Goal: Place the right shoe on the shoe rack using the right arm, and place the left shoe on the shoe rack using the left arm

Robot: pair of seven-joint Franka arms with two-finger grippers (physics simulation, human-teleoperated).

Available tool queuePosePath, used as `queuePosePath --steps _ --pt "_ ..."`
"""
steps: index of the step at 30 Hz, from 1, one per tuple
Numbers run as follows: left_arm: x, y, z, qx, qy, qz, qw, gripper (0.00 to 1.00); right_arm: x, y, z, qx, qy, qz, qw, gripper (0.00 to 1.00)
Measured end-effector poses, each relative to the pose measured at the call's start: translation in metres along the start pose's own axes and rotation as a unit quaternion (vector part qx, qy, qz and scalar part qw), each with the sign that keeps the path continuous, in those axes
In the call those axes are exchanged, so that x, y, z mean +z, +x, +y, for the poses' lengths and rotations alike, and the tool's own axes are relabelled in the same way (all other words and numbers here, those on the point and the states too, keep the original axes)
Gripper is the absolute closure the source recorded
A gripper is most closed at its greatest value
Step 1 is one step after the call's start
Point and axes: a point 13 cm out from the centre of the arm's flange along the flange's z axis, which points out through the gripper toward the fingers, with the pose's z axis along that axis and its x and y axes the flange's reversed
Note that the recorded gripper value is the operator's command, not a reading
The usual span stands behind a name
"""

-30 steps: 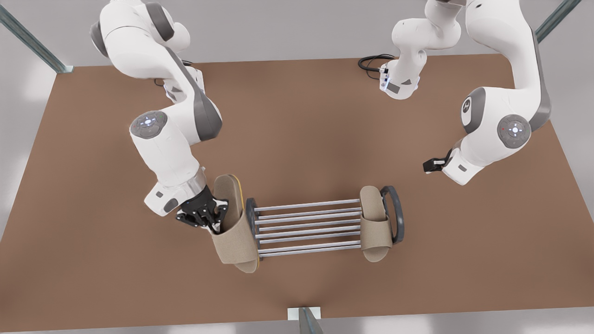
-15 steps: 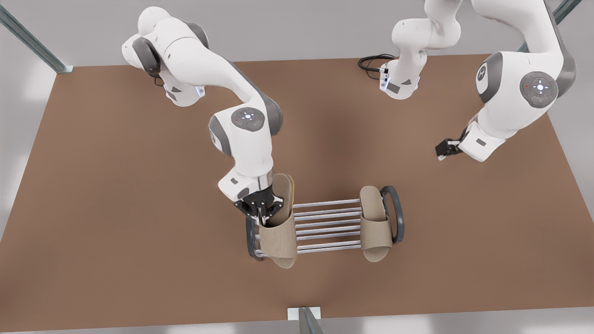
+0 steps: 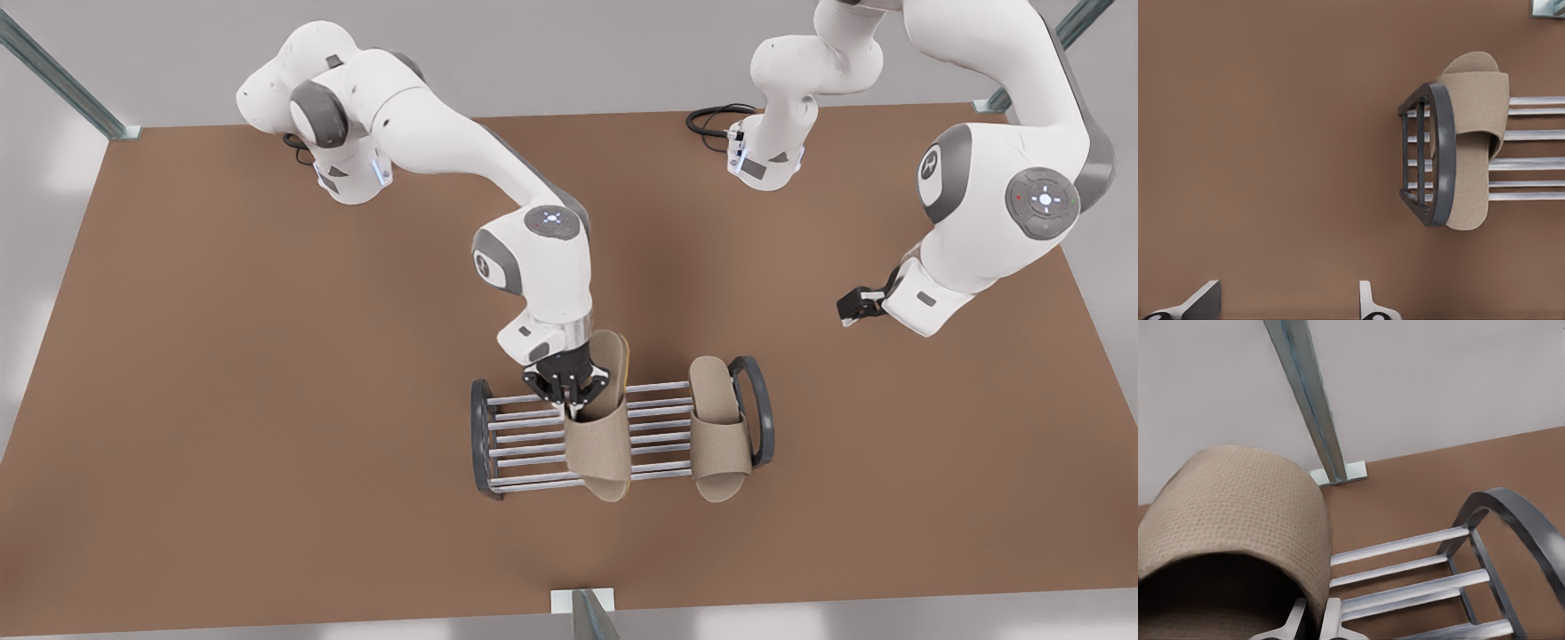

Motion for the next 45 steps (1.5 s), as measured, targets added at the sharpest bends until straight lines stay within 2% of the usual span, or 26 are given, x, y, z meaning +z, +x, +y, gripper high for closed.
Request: queuePosePath --steps 4,13,15,17,24,28,31,35,38,41,43,45 --pt "0.004 0.001 0.0 0.0 -0.001 0.006 1.0 0.0 0.035 -0.007 -0.032 0.016 0.026 -0.003 1.0 0.79" --pt "0.005 0.004 -0.001 0.002 -0.002 0.01 1.0 0.0 0.084 0.039 -0.042 -0.02 0.052 -0.009 0.998 0.78" --pt "0.005 0.004 0.0 0.001 -0.002 0.011 1.0 0.0 0.086 0.045 -0.04 -0.029 0.053 -0.015 0.998 0.16" --pt "0.005 0.004 0.001 0.0 -0.002 0.011 1.0 0.0 0.087 0.046 -0.038 -0.035 0.054 -0.022 0.998 0.0" --pt "0.005 0.006 -0.004 0.004 -0.003 0.013 1.0 0.0 0.088 0.047 -0.037 -0.036 0.05 -0.034 0.998 0.0" --pt "0.004 0.008 -0.004 0.004 -0.003 0.014 1.0 0.0 0.055 0.046 -0.027 -0.029 0.033 -0.032 0.999 0.0" --pt "0.004 0.008 -0.004 0.004 -0.003 0.015 1.0 0.0 0.005 0.043 -0.006 -0.021 0.006 -0.028 0.999 0.0" --pt "0.004 0.009 -0.005 0.004 -0.003 0.016 1.0 0.0 -0.133 0.022 0.013 0.002 -0.039 -0.024 0.999 0.0" --pt "0.004 0.008 -0.004 0.003 -0.003 0.016 1.0 0.0 -0.206 -0.087 -0.112 0.106 -0.013 -0.013 0.994 0.0" --pt "0.004 0.008 -0.001 0.001 -0.003 0.016 1.0 0.0 -0.229 -0.178 -0.344 0.238 0.076 0.011 0.968 0.0" --pt "0.005 0.008 -0.002 0.001 -0.003 0.016 1.0 0.0 -0.229 -0.187 -0.474 0.298 0.121 0.045 0.946 0.0" --pt "0.005 0.008 -0.002 0.002 -0.003 0.017 1.0 0.0 -0.225 -0.159 -0.564 0.336 0.133 0.096 0.927 0.0"
